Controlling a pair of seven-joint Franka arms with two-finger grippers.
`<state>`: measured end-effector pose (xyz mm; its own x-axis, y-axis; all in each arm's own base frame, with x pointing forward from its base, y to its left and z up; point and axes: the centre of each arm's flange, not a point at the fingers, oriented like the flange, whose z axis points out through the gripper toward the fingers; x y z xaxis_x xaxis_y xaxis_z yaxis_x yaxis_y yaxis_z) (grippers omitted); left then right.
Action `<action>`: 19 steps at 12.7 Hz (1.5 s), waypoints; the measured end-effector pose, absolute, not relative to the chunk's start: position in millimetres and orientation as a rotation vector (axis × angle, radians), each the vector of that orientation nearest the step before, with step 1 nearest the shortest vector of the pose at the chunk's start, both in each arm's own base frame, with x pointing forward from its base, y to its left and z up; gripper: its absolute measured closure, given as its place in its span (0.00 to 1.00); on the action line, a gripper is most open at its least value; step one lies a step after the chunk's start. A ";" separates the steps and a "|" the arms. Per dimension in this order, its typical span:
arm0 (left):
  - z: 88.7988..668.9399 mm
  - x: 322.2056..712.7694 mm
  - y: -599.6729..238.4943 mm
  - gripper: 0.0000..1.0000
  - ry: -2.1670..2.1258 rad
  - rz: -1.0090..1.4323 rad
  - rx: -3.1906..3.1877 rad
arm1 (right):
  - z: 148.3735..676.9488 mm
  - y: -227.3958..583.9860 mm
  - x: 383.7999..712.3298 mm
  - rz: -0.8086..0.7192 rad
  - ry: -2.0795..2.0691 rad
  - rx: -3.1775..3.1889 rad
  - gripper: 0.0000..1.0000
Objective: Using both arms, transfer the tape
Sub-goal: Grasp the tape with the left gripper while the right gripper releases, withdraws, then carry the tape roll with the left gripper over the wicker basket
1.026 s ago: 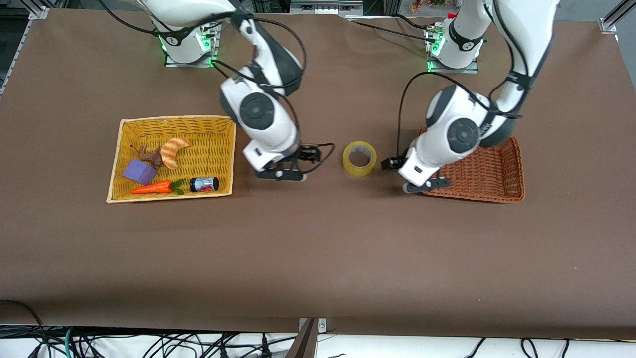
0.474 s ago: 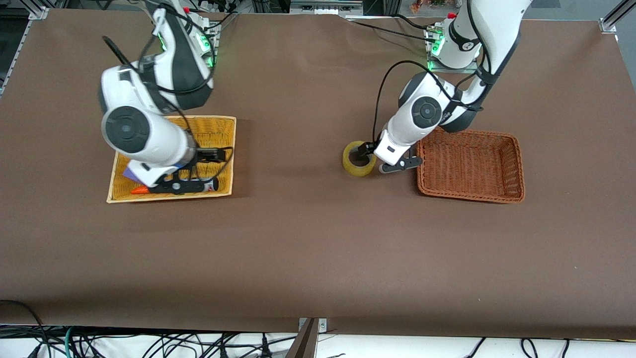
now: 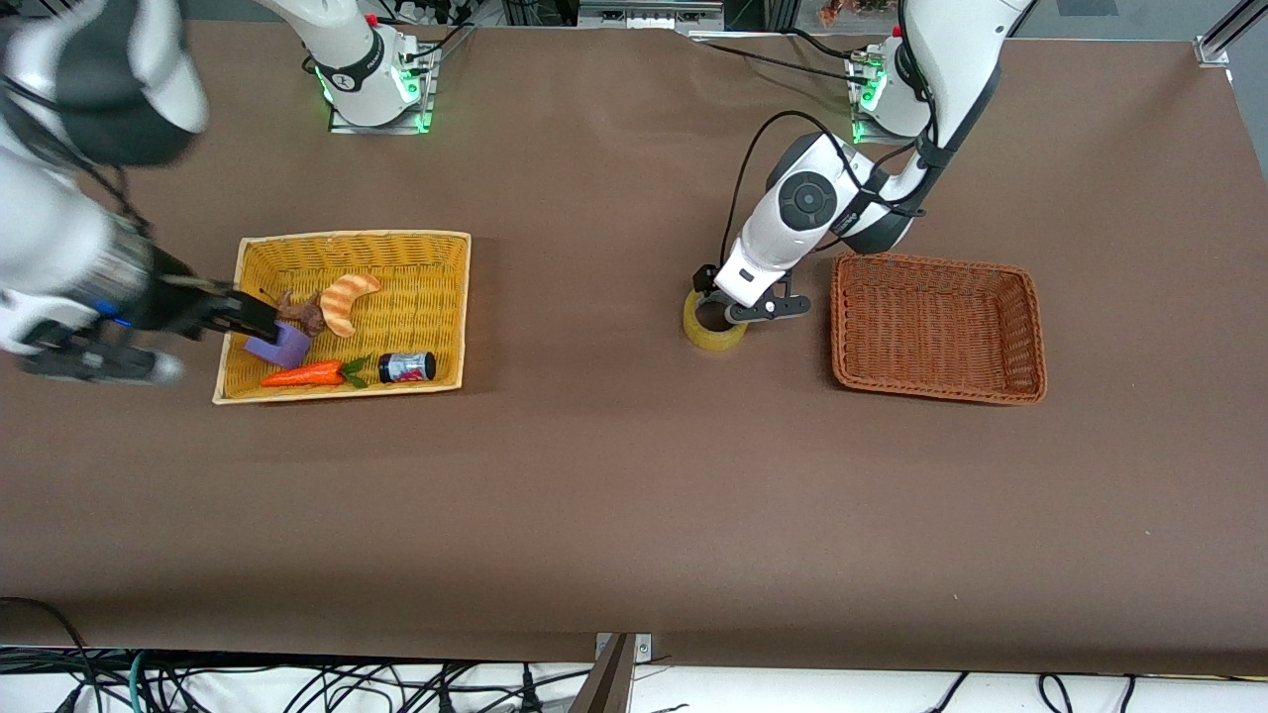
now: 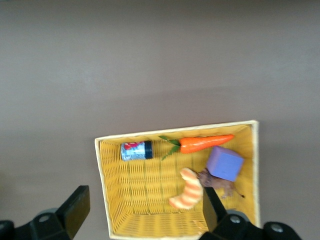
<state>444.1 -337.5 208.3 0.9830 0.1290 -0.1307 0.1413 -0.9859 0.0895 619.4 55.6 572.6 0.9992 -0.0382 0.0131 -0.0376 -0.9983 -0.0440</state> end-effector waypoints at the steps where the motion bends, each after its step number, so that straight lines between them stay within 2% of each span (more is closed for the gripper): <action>1: 204.1 443.3 -337.1 0.00 0.169 -0.178 3.049 | 595.7 42.3 599.7 -0.022 0.018 -3.116 0.00; 3: 200.3 443.5 -337.4 0.00 0.146 -0.167 3.054 | 616.3 30.3 562.0 -0.017 -0.002 -3.143 0.00; 5: 199.6 443.7 -337.5 0.00 0.143 -0.166 3.055 | 609.5 10.9 545.9 0.002 0.035 -3.146 0.00; 19: 210.0 492.3 -312.1 0.00 0.259 -0.085 3.029 | 597.7 22.4 560.9 -0.011 -0.009 -3.146 0.00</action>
<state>492.3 -312.1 210.0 0.9840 0.1664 -0.0643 0.1720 -0.9805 0.0945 560.9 22.4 597.7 1.0000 0.0058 0.0069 0.0058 -1.0000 0.0047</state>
